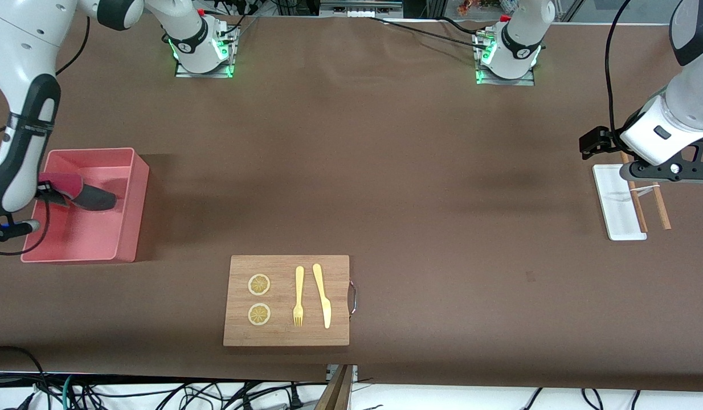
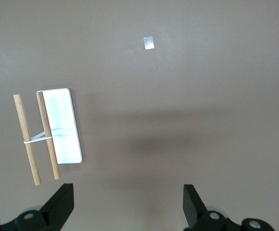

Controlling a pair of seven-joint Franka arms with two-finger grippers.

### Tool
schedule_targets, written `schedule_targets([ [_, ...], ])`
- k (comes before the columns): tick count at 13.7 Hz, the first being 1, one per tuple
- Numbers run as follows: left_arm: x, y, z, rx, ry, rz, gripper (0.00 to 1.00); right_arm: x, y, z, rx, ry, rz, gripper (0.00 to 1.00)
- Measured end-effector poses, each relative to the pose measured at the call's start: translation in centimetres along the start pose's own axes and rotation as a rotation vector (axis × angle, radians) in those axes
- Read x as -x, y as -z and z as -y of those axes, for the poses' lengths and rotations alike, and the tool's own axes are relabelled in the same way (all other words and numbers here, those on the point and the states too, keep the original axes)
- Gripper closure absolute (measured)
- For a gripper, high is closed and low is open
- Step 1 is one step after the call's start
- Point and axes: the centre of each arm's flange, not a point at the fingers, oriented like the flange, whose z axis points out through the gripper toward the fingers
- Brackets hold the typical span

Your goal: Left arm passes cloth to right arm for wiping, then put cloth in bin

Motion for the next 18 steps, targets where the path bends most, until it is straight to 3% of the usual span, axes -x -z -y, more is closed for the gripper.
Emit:
schedule_targets([
  [3,-0.1,-0.1,0.2,0.001,0.004,0.003,0.0,-1.3,-3.4,-0.1,-0.001,0.007,0.019,0.98],
  [4,-0.1,-0.3,0.4,0.002,0.005,0.005,0.0,-1.7,-4.4,-0.3,-0.004,0.01,0.016,0.92],
  [8,-0.3,-0.6,0.5,0.005,0.008,0.01,0.0,-1.9,-6.3,-2.2,-0.026,0.003,-0.012,0.54],
  [13,-0.3,-0.6,0.5,0.005,0.007,0.011,0.0,-3.0,-2.9,-0.1,-0.007,0.002,-0.066,0.04],
  [18,-0.3,-0.6,0.5,0.005,0.007,0.011,0.0,-0.4,7.2,7.1,-0.056,-0.178,-0.11,0.0],
])
